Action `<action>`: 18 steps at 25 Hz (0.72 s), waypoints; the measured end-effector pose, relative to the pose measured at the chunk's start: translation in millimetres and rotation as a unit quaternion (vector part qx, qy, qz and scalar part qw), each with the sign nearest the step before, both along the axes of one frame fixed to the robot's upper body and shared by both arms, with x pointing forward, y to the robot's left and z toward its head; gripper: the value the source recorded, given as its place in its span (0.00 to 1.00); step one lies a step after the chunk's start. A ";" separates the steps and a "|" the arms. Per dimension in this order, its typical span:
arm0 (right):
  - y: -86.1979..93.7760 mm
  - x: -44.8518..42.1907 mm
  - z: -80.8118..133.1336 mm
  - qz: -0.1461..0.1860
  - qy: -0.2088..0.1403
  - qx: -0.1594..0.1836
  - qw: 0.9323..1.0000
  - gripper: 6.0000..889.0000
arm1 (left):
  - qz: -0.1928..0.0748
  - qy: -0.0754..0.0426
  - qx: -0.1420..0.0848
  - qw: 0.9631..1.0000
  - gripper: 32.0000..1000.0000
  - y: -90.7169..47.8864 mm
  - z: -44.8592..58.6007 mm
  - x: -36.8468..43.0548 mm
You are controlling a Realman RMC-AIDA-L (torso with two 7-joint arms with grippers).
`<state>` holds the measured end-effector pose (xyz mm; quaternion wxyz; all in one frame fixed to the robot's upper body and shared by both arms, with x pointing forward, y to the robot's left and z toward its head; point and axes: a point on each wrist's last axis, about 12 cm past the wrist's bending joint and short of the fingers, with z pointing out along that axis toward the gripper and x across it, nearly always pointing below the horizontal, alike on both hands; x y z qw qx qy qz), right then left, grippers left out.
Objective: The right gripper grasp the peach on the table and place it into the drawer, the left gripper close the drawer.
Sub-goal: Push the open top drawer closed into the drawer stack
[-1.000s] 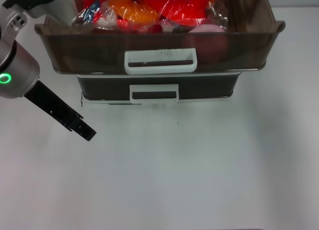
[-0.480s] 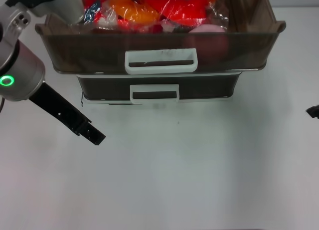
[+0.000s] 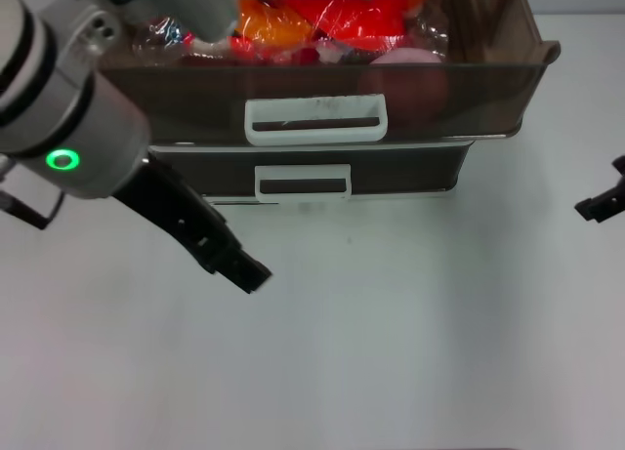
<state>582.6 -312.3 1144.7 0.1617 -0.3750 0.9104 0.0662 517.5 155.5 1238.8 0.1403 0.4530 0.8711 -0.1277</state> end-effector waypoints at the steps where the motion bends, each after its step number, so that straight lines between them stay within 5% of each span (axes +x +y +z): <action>1: 0.8 1.1 -0.2 0.000 -0.001 0.001 1.000 0.97 | -0.009 -0.001 0.000 1.000 0.81 -3.6 0.6 -0.8; 13: 9.2 5.9 -8.3 0.009 0.004 0.006 1.000 0.97 | -0.128 -0.054 0.008 0.990 0.81 -63.1 15.1 -6.2; 18: 10.5 7.3 -8.3 0.011 0.001 0.006 1.000 0.97 | -0.151 -0.057 0.004 0.987 0.81 -76.3 21.3 -3.7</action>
